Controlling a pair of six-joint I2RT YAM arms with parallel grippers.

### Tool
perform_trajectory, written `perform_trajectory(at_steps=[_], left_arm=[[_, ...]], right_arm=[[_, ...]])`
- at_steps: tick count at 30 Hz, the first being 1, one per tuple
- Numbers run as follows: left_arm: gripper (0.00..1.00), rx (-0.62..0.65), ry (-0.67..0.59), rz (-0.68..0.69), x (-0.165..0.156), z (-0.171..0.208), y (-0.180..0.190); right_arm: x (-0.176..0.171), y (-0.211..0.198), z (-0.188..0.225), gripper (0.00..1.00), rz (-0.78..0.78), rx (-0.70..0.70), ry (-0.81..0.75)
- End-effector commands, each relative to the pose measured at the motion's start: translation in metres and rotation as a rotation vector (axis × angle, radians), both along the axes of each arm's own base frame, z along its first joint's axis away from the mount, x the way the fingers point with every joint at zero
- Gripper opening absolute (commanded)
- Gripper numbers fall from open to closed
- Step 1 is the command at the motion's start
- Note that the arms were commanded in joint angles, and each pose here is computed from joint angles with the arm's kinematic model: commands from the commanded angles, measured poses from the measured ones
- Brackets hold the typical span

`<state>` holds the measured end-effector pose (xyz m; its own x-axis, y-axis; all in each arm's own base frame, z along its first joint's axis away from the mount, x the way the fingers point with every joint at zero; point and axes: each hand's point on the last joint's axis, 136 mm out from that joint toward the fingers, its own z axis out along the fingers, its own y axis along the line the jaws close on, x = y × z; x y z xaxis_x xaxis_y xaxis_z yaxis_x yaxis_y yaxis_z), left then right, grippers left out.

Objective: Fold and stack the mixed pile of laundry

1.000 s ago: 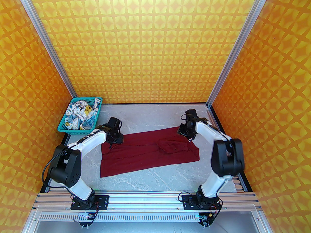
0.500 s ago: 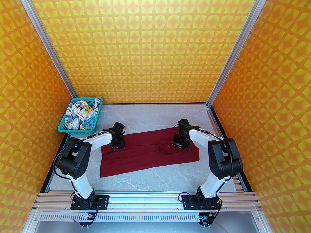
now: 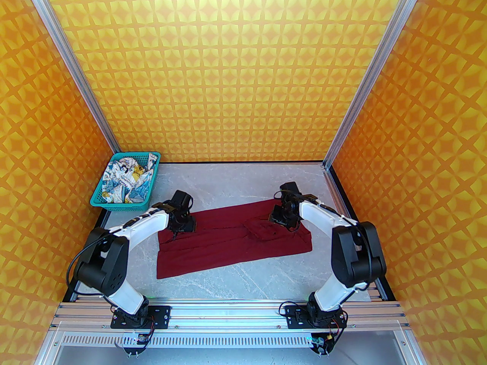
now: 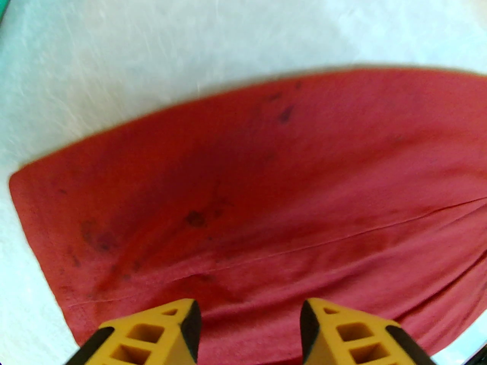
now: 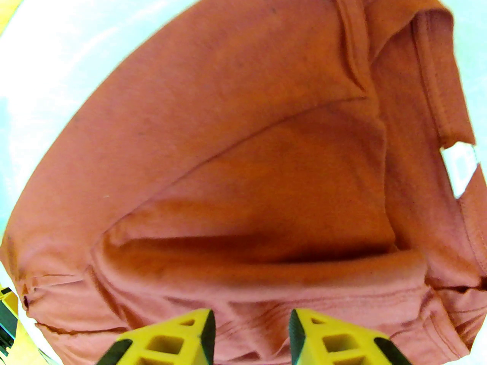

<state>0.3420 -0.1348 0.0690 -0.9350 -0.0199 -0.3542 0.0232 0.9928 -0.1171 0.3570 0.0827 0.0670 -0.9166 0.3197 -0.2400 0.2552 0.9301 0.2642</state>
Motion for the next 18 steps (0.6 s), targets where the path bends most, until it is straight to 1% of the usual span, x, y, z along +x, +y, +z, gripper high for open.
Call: perform_trajectory(at_steps=[1, 5, 7, 10, 14, 18], left_arm=[[0.39, -0.028, 0.046, 0.007, -0.005, 0.001, -0.006], [0.25, -0.019, 0.079, 0.011, -0.006, -0.014, -0.007], [0.21, -0.012, 0.099, 0.017, -0.006, -0.025, -0.005], [0.18, -0.002, 0.134, 0.027, -0.01, -0.045, -0.004], [0.18, 0.013, 0.184, 0.03, -0.019, -0.067, -0.001], [0.18, 0.009, 0.19, 0.034, -0.021, -0.068, -0.001]], right_arm=[[-0.002, 0.001, 0.011, 0.38, 0.01, 0.014, -0.016], [-0.005, 0.007, 0.004, 0.38, 0.013, 0.04, -0.003], [-0.004, 0.006, -0.003, 0.38, 0.01, 0.034, 0.01], [-0.003, -0.003, -0.023, 0.38, -0.024, 0.01, 0.056], [0.004, -0.019, -0.048, 0.37, -0.082, -0.021, 0.099], [0.026, -0.028, -0.063, 0.36, -0.117, -0.027, 0.128]])
